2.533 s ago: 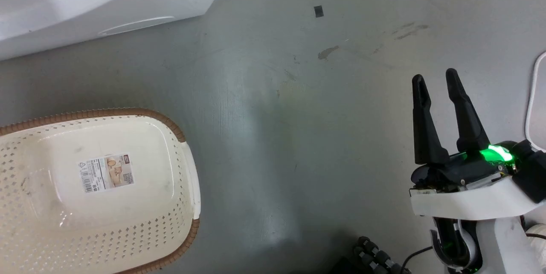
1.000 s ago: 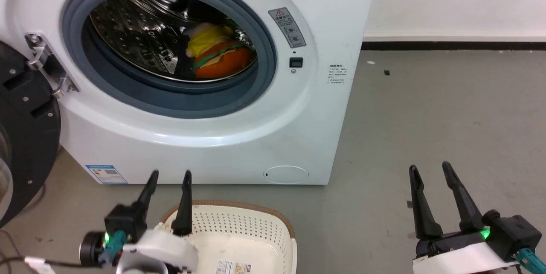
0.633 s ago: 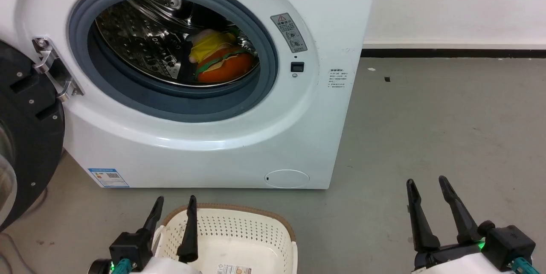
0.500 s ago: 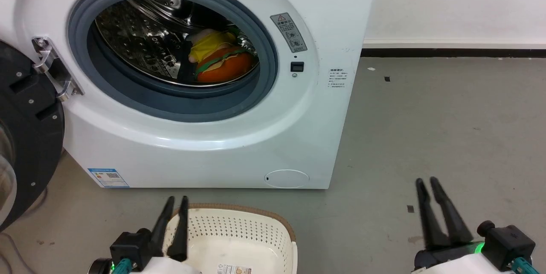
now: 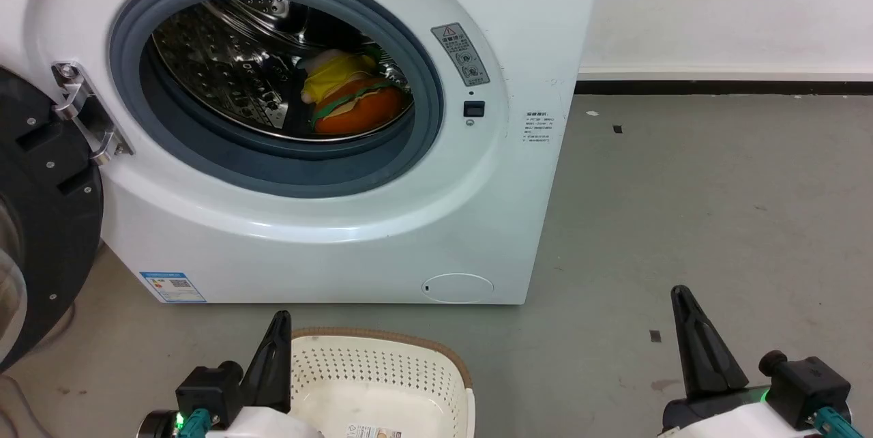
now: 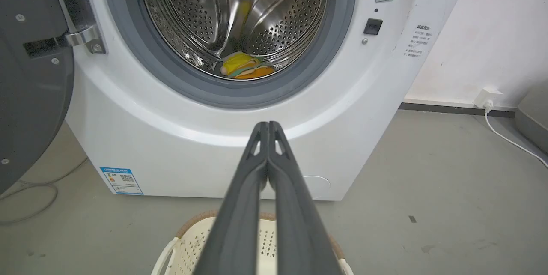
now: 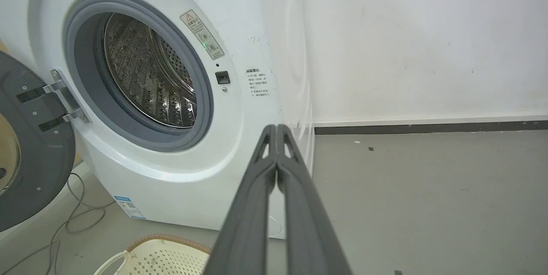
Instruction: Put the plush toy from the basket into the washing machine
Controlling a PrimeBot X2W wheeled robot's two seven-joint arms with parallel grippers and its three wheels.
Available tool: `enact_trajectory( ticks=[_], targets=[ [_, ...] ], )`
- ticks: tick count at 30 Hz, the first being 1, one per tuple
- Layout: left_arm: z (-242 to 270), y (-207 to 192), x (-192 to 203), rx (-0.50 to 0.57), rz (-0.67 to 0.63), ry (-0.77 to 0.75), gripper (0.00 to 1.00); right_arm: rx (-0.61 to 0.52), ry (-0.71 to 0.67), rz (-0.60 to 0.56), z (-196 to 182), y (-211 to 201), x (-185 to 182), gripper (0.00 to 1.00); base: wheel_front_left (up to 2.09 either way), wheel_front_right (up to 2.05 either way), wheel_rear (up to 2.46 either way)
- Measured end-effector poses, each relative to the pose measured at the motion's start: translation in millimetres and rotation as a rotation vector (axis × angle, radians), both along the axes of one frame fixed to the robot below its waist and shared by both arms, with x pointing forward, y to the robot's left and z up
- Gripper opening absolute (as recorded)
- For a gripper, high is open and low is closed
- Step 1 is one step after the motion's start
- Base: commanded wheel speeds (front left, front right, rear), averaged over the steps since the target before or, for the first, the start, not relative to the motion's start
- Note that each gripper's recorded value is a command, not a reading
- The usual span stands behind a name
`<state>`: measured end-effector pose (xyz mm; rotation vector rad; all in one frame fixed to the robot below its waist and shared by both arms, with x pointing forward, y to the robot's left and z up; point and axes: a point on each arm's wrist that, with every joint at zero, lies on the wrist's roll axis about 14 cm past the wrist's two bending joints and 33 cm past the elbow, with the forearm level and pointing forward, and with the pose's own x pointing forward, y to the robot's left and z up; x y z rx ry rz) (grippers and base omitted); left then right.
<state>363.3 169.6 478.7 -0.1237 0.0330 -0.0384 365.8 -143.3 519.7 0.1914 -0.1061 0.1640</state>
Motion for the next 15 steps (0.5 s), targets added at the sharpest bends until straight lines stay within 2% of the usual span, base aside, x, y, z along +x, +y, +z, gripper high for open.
enact_trajectory(
  ticks=[15],
  targets=[
    [6.1, 0.5, 1.7, 0.022, 0.004, -0.006, 0.00, -0.030, 0.018, -0.001, -1.3, -1.6, -0.4, 0.00, 0.00, 0.00, 0.00]
  ],
)
